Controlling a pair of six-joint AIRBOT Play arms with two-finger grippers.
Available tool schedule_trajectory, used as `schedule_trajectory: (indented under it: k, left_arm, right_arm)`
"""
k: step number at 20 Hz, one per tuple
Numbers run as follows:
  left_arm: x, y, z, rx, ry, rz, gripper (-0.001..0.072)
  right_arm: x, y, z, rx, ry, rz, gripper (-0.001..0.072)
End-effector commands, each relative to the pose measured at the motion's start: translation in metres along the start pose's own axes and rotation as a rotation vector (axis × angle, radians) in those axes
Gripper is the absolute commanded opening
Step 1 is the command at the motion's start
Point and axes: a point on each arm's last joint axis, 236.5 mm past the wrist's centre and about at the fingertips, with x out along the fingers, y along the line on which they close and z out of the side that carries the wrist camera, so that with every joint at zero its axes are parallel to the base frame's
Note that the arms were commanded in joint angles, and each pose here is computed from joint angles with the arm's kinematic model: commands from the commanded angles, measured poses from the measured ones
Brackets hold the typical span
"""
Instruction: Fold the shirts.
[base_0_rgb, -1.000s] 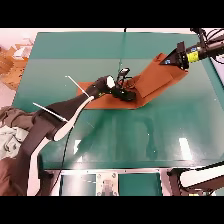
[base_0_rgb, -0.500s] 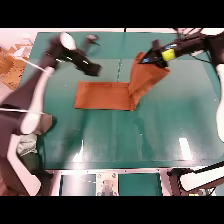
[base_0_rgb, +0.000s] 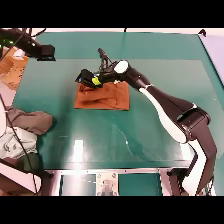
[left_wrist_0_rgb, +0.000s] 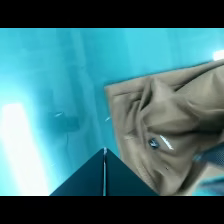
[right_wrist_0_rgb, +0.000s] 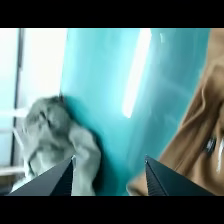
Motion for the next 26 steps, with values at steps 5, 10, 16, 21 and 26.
schedule_trajectory:
  k: [5,10,16,21,26]
  left_arm:
    - [0.008,0.024,-0.014,-0.028,0.031,0.021,0.0027]
    - [0.008,0.024,-0.015,-0.028,0.033,0.02,0.0026]
    - [0.008,0.023,-0.015,-0.028,0.036,0.02,0.0027]
    - [0.008,0.024,-0.017,-0.028,0.042,0.021,0.0026]
    - [0.007,0.023,-0.019,-0.027,0.053,0.02,0.0026]
  right_arm:
    - [-0.169,-0.059,0.065,0.004,0.007,-0.148,0.0326]
    - [-0.234,-0.199,0.023,0.262,0.129,-0.431,0.0543]
    - [-0.157,-0.249,-0.038,0.417,0.178,-0.269,0.0543]
    - [-0.099,-0.223,-0.023,0.389,0.091,-0.115,0.034]
    - [-0.144,-0.139,0.042,0.222,0.046,0.057,0.0014]
